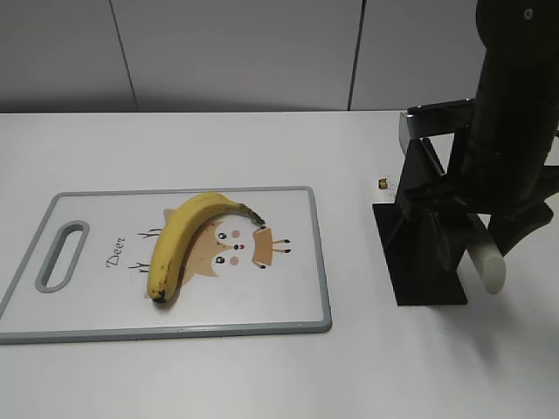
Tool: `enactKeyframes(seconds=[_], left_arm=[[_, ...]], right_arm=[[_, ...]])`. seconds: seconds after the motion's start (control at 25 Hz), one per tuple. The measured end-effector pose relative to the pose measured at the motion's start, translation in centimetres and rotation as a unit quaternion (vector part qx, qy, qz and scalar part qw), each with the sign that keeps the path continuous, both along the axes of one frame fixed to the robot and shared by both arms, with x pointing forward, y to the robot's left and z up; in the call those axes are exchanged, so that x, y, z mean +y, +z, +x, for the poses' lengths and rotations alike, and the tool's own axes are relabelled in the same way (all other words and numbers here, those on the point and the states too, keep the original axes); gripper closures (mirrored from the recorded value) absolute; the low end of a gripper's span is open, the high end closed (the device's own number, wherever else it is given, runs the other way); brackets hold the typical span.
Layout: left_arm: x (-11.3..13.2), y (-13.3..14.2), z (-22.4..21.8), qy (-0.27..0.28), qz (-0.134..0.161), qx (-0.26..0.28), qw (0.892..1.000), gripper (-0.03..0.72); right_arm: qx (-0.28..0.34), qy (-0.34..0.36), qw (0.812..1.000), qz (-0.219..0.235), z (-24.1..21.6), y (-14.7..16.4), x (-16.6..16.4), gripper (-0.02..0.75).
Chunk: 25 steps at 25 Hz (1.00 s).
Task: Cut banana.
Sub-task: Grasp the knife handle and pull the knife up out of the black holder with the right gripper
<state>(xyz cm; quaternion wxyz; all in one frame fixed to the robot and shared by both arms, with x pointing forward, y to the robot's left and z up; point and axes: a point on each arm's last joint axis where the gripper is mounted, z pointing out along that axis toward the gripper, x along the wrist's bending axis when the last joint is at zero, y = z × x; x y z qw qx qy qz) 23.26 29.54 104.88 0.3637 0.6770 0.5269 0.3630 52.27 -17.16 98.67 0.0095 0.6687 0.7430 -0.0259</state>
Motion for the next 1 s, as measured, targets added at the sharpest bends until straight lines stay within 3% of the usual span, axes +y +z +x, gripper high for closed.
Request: enactKeyframes(seconds=[1.0], left_arm=[[0.0, 0.0, 0.0, 0.0, 0.0, 0.0, 1.0, 0.1]], right_arm=[[0.01, 0.0, 1.0, -0.003, 0.13, -0.61, 0.08, 0.384]])
